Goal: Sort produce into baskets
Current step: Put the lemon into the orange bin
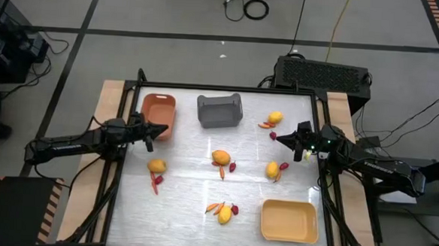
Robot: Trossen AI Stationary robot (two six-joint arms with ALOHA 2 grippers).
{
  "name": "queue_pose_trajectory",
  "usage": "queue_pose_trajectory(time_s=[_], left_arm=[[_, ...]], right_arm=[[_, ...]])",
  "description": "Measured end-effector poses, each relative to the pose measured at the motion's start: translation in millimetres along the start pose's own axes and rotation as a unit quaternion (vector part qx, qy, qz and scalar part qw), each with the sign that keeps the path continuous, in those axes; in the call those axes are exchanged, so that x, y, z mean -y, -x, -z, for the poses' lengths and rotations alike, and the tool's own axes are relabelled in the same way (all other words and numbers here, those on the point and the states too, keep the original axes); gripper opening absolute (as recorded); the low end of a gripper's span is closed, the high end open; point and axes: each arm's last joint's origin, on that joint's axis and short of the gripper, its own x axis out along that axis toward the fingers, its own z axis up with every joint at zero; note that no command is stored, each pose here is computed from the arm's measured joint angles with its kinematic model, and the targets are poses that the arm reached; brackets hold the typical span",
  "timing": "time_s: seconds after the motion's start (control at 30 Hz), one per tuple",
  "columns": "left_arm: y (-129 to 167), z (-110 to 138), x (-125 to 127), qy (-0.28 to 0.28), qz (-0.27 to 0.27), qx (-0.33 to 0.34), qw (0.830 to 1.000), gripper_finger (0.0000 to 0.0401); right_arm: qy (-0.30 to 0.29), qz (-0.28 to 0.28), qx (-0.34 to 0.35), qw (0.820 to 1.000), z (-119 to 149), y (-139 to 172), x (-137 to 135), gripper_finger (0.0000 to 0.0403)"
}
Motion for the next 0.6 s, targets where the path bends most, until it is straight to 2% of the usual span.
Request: queue_pose_trajectory(time_s=[0.1, 0.23, 0.43, 0.6], left_arm=[[0, -1, 1, 0.005, 0.013, 0.004, 1.0, 0.0006], [0, -5, 4, 0.07, 0.038, 0.017, 0.997, 0.0006], [2, -10, 11, 0.082, 0.128, 0.004, 0.988, 0.0006], [6, -30, 20, 0.083, 0.151, 0.013, 0.985, 0.0006]], right_arm=[[0.003, -0.014, 0.022, 1.0, -4, 0, -3, 0.0], [0.016, -0.043, 0.061, 0.997, -12, 1, -8, 0.0], [0.047, -0.089, 0.092, 0.991, -18, 0, -19, 0.0], [0.055, -0.115, 0.091, 0.988, -17, -4, -25, 0.0]])
